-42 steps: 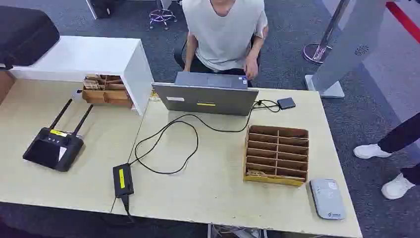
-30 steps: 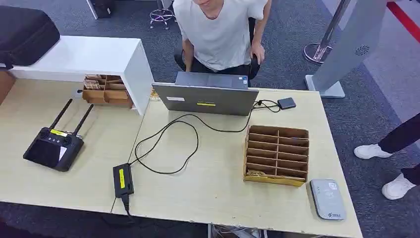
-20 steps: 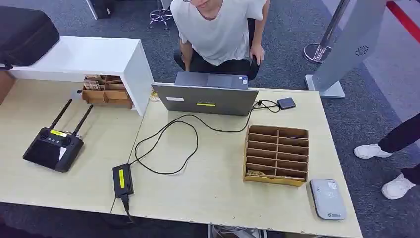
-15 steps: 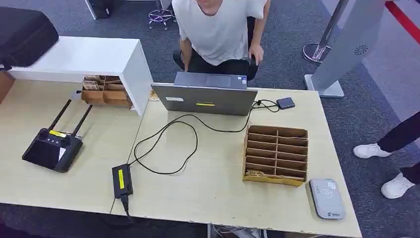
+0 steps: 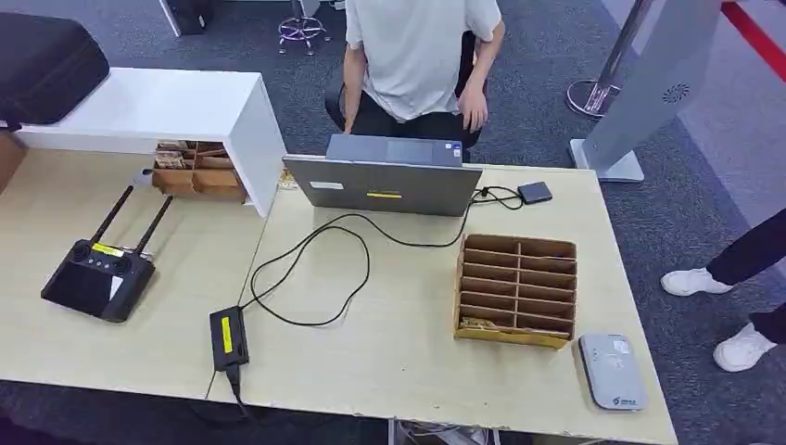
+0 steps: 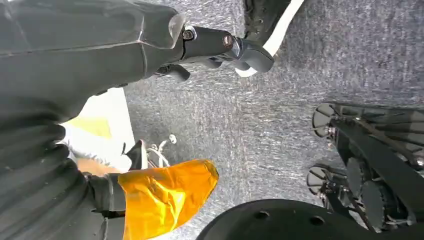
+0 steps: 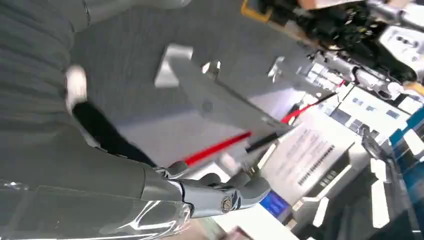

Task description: Pass the card to the sensor for recognition and then transmit it.

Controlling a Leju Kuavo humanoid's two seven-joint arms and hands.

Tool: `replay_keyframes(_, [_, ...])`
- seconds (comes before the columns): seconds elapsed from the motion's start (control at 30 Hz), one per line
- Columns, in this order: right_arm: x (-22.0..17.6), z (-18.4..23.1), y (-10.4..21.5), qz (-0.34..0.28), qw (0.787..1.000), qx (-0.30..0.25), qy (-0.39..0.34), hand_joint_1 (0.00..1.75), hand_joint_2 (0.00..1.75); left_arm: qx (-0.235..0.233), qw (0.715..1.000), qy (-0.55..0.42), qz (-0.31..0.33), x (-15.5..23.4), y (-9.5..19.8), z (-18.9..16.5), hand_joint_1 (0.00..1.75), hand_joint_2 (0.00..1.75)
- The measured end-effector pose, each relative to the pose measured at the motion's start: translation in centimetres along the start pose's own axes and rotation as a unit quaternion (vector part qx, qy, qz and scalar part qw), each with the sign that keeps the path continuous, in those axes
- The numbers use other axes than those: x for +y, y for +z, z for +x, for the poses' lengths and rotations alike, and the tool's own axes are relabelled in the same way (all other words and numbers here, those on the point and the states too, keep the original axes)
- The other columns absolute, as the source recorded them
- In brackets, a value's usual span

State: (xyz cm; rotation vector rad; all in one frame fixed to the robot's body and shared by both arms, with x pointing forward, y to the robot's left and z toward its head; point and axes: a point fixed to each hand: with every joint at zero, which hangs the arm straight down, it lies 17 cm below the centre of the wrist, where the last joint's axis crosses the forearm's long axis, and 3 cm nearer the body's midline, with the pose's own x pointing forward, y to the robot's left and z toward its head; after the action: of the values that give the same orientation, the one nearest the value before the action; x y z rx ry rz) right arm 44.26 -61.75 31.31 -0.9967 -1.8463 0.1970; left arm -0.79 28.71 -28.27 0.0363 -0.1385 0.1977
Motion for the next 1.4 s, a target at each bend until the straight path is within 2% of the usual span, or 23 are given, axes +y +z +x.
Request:
replay_keyframes(0.1, [2.2, 4.0, -2.7, 0.013, 0.994, -0.057, 0.095, 0.0, 1.75, -0.001, 1.0, -0.006, 0.002, 0.4, 0.0, 0.0, 0.0, 1.75])
replay_keyframes(0.33, [6.8, 12.2, -6.8, 0.018, 0.958, -0.167, 0.232, 0.0, 1.75, -0.002, 1.0, -0.026, 0.003, 0.8, -0.1, 0.4, 0.0, 1.75])
replay_keyframes(0.47, [8.8, 15.0, -7.9, 0.026, 0.949, -0.198, 0.245, 0.0, 1.75, 0.0, 1.0, -0.03, 0.002, 0.8, -0.1, 0.5, 0.0, 1.75])
replay_keyframes(0.67, [10.1, 16.1, -8.1, 0.034, 0.943, -0.215, 0.253, 0.0, 1.75, 0.0, 0.999, -0.033, 0.002, 0.8, -0.1, 0.4, 0.0, 1.75])
replay_keyframes(0.87, [12.0, 18.2, -9.0, 0.024, 0.9, -0.256, 0.352, 0.0, 1.75, 0.007, 0.999, -0.044, 0.001, 0.9, -0.1, 0.5, 0.0, 1.75])
replay_keyframes(1.03, [15.8, 19.7, -8.7, 0.046, 0.876, -0.282, 0.39, 0.0, 1.75, 0.013, 0.999, -0.047, 0.002, 0.9, -0.2, 0.4, 0.0, 1.75])
replay_keyframes(1.23, [21.1, 21.6, -7.6, 0.078, 0.857, -0.302, 0.41, 0.0, 1.75, 0.014, 0.999, -0.048, 0.001, 0.8, -0.2, 0.6, 0.0, 1.75])
replay_keyframes(1.4, [23.4, 22.7, -7.2, 0.09, 0.852, -0.314, 0.409, 0.0, 1.75, 0.014, 0.999, -0.05, 0.001, 0.8, -0.2, 0.7, 0.0, 1.75])
